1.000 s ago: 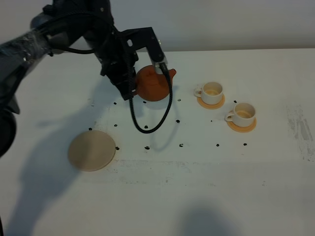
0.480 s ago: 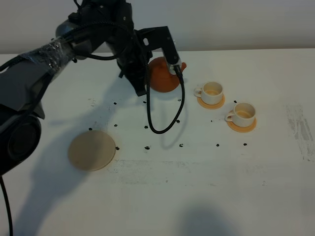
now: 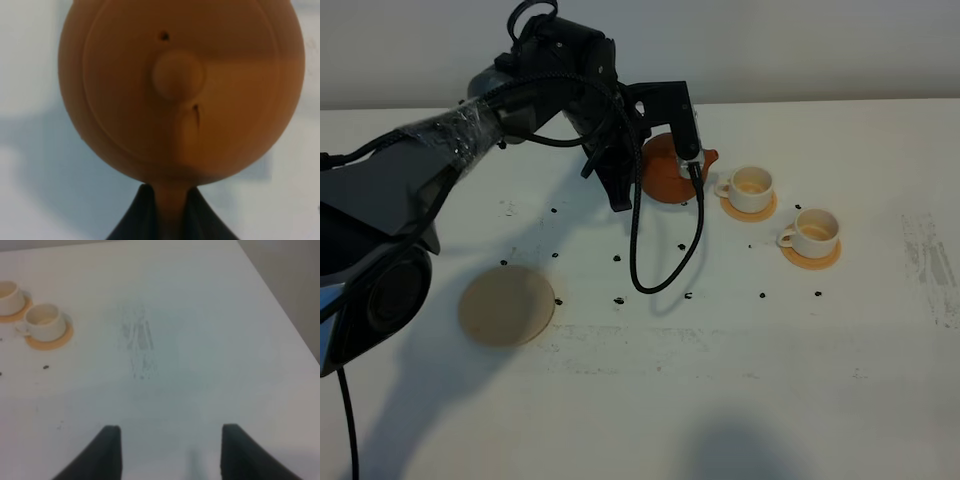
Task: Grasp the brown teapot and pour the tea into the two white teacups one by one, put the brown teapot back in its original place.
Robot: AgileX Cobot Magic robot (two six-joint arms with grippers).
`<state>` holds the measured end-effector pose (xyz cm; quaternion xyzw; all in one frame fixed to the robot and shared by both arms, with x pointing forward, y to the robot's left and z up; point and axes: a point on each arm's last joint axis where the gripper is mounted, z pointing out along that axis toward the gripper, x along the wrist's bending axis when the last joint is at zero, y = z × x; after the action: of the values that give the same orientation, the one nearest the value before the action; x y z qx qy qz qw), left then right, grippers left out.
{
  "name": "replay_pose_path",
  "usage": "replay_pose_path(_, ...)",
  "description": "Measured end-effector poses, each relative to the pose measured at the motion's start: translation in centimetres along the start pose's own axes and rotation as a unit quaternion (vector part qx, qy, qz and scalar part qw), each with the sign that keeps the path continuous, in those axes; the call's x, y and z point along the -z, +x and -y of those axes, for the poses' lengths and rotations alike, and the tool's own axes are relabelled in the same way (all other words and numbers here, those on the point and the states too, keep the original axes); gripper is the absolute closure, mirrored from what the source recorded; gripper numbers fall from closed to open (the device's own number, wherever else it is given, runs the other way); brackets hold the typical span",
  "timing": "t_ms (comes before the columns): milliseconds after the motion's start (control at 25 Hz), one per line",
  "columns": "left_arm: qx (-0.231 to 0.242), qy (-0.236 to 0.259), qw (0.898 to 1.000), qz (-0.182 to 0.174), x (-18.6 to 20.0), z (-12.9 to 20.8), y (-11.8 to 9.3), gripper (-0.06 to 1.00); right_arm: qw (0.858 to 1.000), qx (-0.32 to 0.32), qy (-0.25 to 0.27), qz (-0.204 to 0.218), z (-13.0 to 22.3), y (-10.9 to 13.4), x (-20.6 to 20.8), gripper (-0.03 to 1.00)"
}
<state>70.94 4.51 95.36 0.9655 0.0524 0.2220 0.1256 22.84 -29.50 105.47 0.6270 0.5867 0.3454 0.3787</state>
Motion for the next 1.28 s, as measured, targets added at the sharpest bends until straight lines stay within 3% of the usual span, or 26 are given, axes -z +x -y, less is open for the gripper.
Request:
replay_pose_path(800,-0.053,-0.021,0.996,-0.072,-0.1,-1.9,0.2,0.87,1.000,0.000,0.000,0.000,0.0,0.0,0.0,0.53)
replay_pose_path(1280,-0.097,-0.003,0.990,-0.102,-1.2,-2.0,0.1,0.87,1.000,0.000,0.000,0.000,0.0,0.0,0.0,0.53)
